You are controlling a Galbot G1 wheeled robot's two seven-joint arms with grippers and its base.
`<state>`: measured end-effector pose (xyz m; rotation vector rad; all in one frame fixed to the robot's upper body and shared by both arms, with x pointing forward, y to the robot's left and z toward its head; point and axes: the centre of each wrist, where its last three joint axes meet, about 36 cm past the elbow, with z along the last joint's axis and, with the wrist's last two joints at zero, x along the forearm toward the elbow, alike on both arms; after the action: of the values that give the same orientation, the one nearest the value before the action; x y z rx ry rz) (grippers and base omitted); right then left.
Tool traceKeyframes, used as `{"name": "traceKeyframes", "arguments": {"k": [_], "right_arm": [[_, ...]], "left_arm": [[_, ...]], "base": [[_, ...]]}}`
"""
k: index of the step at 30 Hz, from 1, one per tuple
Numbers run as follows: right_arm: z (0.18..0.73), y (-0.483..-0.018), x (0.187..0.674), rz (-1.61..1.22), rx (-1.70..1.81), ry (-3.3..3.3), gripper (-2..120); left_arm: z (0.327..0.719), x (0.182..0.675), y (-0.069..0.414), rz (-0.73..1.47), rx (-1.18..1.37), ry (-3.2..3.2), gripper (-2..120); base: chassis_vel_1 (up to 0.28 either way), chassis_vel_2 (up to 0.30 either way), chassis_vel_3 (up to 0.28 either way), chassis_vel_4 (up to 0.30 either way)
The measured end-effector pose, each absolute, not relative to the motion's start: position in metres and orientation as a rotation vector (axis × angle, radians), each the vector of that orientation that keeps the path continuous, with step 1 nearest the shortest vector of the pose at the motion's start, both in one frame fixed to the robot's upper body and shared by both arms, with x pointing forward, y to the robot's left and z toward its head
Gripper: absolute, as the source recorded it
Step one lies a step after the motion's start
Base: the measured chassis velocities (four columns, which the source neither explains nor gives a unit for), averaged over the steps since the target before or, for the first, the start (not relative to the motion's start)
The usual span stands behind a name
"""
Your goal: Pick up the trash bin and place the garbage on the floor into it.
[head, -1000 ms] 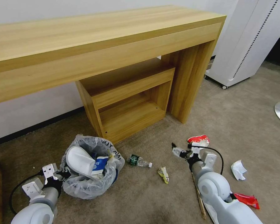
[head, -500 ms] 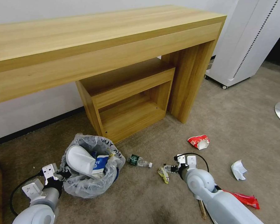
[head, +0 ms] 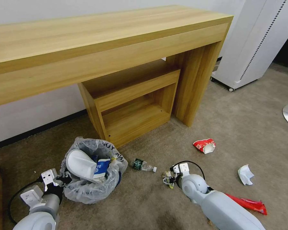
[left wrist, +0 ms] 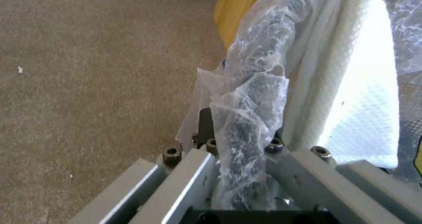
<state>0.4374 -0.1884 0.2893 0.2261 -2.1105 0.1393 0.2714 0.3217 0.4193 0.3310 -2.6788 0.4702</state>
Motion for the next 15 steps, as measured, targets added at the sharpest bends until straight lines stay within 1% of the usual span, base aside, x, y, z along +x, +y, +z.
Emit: {"name": "traceKeyframes", "arguments": {"k": [15], "right_arm": [[0.268, -0.18, 0.44, 0.155, 0.219, -2.126, 99]], "left_arm": [[0.42, 0.273, 0.321, 0.477, 0.326, -2.687, 1]], "base": [[0.0, 0.0, 0.0, 0.0]]}}
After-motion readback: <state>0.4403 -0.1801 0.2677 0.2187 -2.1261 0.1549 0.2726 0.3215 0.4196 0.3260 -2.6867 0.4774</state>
